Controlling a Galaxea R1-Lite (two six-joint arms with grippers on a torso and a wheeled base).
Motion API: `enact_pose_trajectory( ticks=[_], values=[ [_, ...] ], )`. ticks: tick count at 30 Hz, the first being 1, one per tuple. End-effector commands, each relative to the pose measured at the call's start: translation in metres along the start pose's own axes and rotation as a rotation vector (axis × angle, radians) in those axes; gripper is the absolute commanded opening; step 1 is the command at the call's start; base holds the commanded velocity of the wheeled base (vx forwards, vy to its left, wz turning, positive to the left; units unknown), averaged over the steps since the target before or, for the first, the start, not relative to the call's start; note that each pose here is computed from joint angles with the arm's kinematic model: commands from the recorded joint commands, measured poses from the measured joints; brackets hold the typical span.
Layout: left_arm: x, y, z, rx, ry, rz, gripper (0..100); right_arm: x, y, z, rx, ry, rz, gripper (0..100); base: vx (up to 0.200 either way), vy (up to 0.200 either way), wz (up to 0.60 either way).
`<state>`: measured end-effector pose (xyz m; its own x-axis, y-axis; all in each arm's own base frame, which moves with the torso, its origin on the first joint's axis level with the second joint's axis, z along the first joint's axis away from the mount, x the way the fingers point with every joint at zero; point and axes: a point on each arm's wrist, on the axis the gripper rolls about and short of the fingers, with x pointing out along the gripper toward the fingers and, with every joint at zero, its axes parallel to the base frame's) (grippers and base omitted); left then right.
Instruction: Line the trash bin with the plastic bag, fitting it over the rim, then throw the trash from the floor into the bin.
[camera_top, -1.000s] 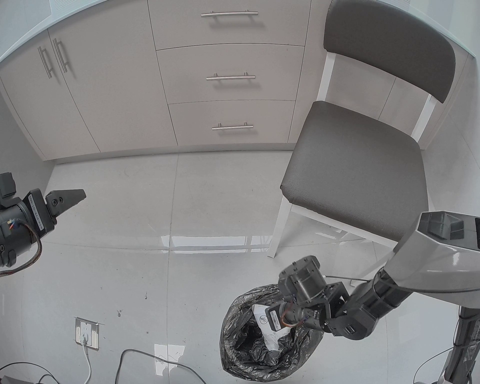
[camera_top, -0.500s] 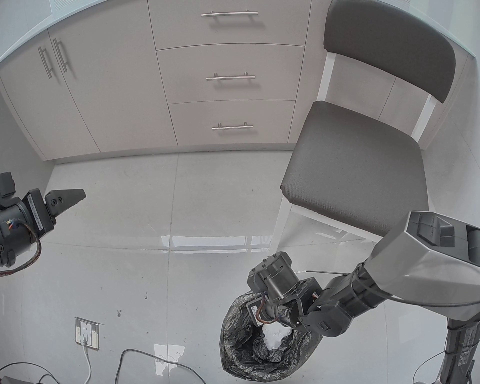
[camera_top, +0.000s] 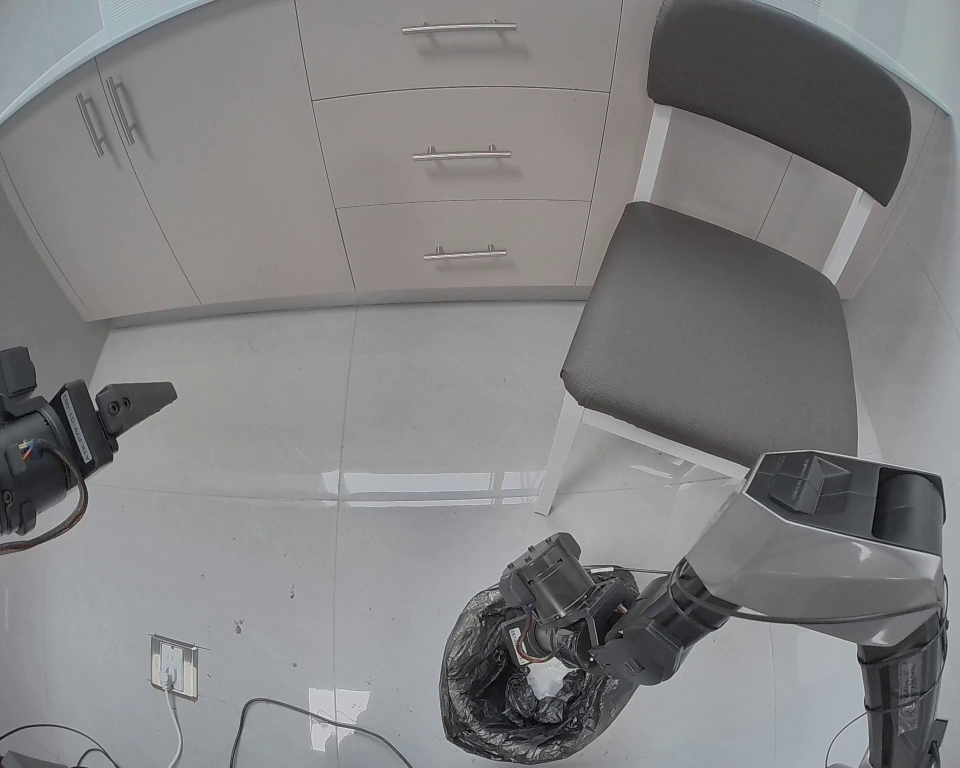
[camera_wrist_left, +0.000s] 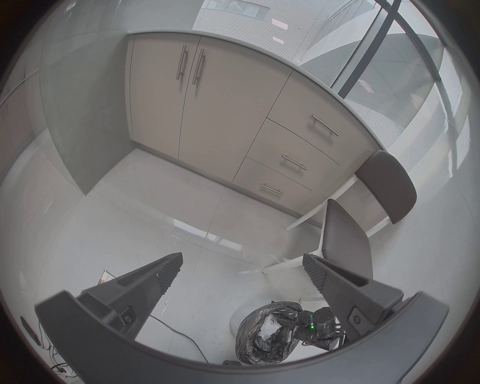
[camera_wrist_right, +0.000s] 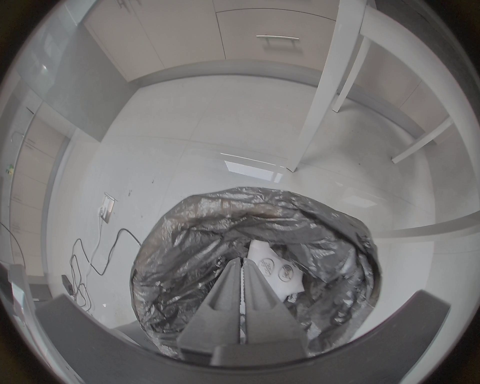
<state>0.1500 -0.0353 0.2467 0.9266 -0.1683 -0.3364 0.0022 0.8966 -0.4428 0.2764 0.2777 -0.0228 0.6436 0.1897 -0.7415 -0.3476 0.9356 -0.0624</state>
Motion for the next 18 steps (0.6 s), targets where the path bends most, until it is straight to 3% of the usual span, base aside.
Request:
enact_pose_trajectory(
  ticks=[1,10,18],
  values=[
    [0.003,0.0,-0.001,-0.001,0.01,0.007,100,0.02,-0.002,-0.009,0.011,0.015,0.023,0,0.0,0.0,0.0],
    [0.009,0.001,-0.002,0.002,0.028,0.016,100,0.04,-0.01,-0.019,0.036,0.051,0.013,0,0.0,0.0,0.0],
    [0.013,0.0,-0.002,0.001,0.03,0.018,100,0.042,-0.019,-0.018,0.098,0.08,0.067,0,0.0,0.0,0.0]
  ],
)
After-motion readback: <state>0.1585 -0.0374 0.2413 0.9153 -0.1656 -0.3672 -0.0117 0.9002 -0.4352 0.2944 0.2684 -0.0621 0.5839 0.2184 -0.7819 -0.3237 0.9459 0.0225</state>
